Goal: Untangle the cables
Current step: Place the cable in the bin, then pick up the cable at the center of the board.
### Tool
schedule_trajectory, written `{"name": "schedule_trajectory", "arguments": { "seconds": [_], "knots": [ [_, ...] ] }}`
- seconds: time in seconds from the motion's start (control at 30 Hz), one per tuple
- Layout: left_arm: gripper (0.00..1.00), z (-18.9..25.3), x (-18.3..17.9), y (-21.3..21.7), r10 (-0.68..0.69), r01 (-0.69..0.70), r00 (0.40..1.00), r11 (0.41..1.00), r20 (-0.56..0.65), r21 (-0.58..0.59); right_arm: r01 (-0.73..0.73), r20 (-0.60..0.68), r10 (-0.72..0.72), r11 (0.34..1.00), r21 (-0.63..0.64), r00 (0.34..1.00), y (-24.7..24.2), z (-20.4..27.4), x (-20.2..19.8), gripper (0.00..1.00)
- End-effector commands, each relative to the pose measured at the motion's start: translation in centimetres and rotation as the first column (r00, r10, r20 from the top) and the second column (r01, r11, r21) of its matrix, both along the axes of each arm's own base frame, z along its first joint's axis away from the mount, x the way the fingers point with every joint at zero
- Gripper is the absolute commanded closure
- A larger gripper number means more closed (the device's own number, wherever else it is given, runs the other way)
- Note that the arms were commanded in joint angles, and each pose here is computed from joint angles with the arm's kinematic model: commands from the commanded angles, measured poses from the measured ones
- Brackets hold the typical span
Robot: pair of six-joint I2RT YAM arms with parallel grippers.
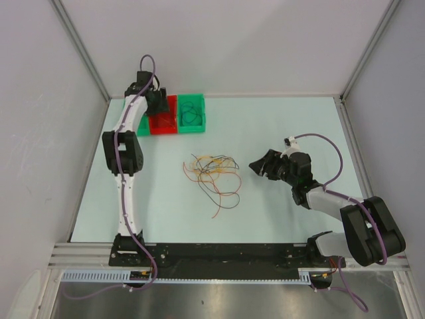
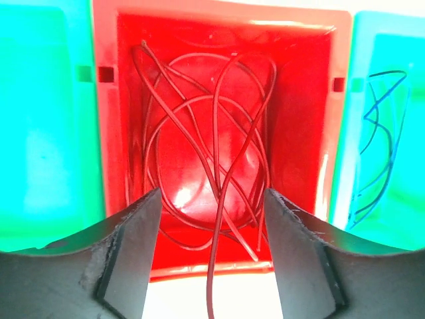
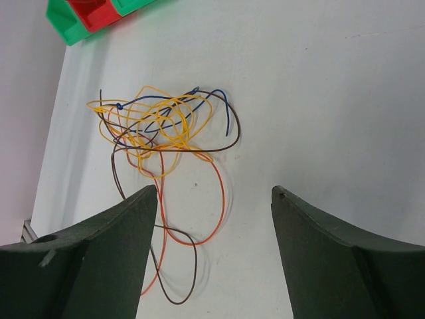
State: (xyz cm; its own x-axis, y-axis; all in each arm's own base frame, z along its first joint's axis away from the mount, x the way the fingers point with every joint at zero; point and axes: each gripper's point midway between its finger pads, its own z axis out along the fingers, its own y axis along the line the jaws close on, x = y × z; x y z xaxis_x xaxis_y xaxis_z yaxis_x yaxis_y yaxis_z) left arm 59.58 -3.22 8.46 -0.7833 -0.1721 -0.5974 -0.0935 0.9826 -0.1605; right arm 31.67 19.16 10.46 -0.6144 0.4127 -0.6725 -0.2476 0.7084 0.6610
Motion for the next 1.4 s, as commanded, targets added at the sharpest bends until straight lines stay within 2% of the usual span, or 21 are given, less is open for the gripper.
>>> {"name": "schedule_trajectory", "arguments": {
  "seconds": [0.0, 0.17, 0.37, 0.4, 0.5, 0.63, 0.7, 0.73, 0.8, 0.87, 0.93, 0.97, 1.0, 1.07, 1.1, 1.37],
  "knots": [
    [0.30, 8.5, 1.5, 0.5, 0.019, -0.019, 0.982, 1.000, 0.186, -0.004, -0.001, 0.037, 0.001, 1.000, 0.014, 0.999, 0.1, 0.9, 0.5, 0.26],
    [0.28, 11.3, 1.6, 0.3, 0.014, -0.011, 0.968, 1.000, 0.250, -0.014, 0.001, 0.035, -0.001, 1.000, 0.014, 0.999, 0.1, 0.9, 0.5, 0.26],
    [0.27, 18.1, 0.5, 0.4, 0.020, -0.017, 0.929, 1.000, 0.370, -0.012, 0.003, 0.036, -0.004, 1.000, 0.012, 0.999, 0.0, 0.9, 0.5, 0.27],
    [0.27, 20.2, -0.2, 0.5, 0.020, -0.017, 0.916, 1.000, 0.401, -0.012, 0.002, 0.036, -0.002, 1.000, 0.013, 0.999, 0.0, 0.9, 0.5, 0.26],
    [0.27, 22.0, -2.0, 0.5, 0.020, -0.016, 0.911, 1.000, 0.412, -0.013, 0.005, 0.035, -0.005, 1.000, 0.011, 0.999, 0.0, 0.8, 0.5, 0.26],
    [0.26, 23.7, -6.4, 0.4, 0.025, -0.013, 0.907, 0.999, 0.421, -0.030, 0.006, 0.036, -0.006, 1.000, 0.010, 0.999, 0.0, 0.8, 0.5, 0.26],
    [0.27, 21.9, -8.2, 0.0, 0.017, 0.000, 0.926, 0.999, 0.378, -0.045, 0.008, 0.037, -0.008, 1.000, 0.011, 0.999, -0.1, 0.9, 0.5, 0.26],
    [0.26, 23.6, -9.6, -0.2, 0.010, 0.012, 0.911, 0.999, 0.412, -0.050, 0.005, 0.035, -0.005, 1.000, 0.011, 0.999, 0.0, 0.9, 0.5, 0.26],
    [0.26, 22.1, -11.4, -0.8, -0.008, 0.034, 0.926, 0.998, 0.378, -0.062, 0.007, 0.034, -0.007, 1.000, 0.012, 0.999, 0.0, 0.9, 0.5, 0.27],
    [0.26, 23.1, -13.5, -1.3, -0.029, 0.056, 0.917, 0.997, 0.398, -0.056, 0.008, 0.033, -0.008, 1.000, 0.011, 0.999, -0.1, 0.9, 0.5, 0.26],
    [0.26, 21.1, -15.4, -1.9, -0.055, 0.081, 0.932, 0.995, 0.358, -0.058, 0.011, 0.033, -0.012, 1.000, 0.011, 0.999, -0.1, 0.9, 0.5, 0.26],
    [0.26, 22.0, -16.7, -2.3, -0.064, 0.093, 0.922, 0.994, 0.382, -0.059, 0.013, 0.030, -0.013, 1.000, 0.010, 0.999, -0.1, 0.8, 0.5, 0.26],
    [0.26, 20.1, -17.9, -3.2, -0.088, 0.118, 0.933, 0.991, 0.348, -0.066, 0.015, 0.029, -0.015, 1.000, 0.010, 0.999, -0.2, 0.8, 0.5, 0.26],
    [0.26, 20.1, -20.2, -4.9, -0.132, 0.166, 0.922, 0.984, 0.365, -0.064, 0.019, 0.025, -0.019, 1.000, 0.013, 0.999, -0.2, 0.8, 0.5, 0.26],
    [0.26, 18.2, -21.4, -5.4, -0.147, 0.178, 0.933, 0.982, 0.329, -0.064, 0.022, 0.025, -0.022, 1.000, 0.010, 0.999, -0.2, 0.8, 0.5, 0.26],
    [0.28, 11.9, -29.0, -10.3, -0.268, 0.309, 0.928, 0.942, 0.258, -0.131, 0.045, 0.013, -0.045, 0.999, 0.002, 0.999, -0.4, 0.5, 0.5, 0.26]
  ]
}}
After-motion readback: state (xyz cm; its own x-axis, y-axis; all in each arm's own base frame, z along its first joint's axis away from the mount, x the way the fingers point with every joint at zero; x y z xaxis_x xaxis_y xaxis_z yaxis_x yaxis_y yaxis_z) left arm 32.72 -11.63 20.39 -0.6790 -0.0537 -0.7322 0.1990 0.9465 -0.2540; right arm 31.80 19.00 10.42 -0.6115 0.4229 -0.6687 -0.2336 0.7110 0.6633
